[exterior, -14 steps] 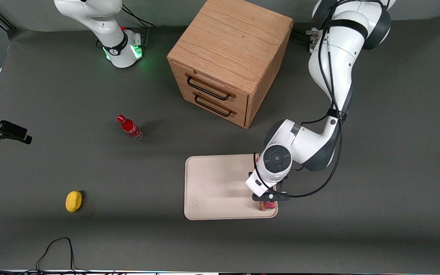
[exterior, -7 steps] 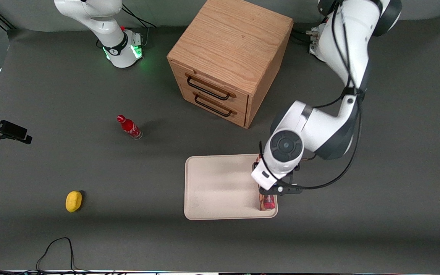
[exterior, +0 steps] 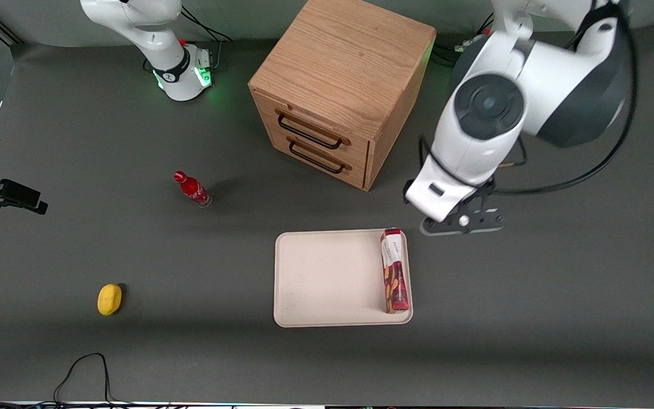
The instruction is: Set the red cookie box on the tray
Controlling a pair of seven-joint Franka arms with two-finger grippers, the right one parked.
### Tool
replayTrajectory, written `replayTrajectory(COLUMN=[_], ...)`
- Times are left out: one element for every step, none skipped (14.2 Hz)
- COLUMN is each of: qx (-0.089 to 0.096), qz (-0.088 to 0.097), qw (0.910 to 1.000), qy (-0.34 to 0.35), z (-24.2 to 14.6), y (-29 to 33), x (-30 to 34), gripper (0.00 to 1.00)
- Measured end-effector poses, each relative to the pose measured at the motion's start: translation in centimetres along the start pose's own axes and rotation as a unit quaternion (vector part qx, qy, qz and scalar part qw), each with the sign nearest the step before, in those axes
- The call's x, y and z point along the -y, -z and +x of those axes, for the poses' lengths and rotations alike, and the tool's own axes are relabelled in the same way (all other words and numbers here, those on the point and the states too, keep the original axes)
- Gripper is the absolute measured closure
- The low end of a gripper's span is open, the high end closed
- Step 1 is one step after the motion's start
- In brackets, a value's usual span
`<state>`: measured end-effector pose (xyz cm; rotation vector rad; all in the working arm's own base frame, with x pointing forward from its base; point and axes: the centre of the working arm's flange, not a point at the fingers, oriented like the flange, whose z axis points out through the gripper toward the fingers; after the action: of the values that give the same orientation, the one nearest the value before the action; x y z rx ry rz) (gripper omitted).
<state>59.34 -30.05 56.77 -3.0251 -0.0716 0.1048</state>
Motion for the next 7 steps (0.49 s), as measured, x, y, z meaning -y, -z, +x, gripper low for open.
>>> replayTrajectory(qx=[0.000,0.001,0.004,0.005,0.002,-0.004,-0.009], qz=[-0.001,-0.001,-0.001,-0.002,-0.004,-0.005,-0.007], qw=[1.0000,1.0000,0.9999,0.9999,0.9999,0.9999,0.9999], qy=[-0.003,-0.006,-0.011,-0.015,-0.015,-0.011,-0.009], z=[0.0,0.1,0.2,0.2,0.1,-0.1,-0.4], y=[0.8,1.2,1.4,1.4,1.3,0.9,0.4], x=[1.9,4.2,6.5,9.0,11.2,13.1,14.9], gripper=[0.00,0.00,0.00,0.00,0.00,0.00,0.00])
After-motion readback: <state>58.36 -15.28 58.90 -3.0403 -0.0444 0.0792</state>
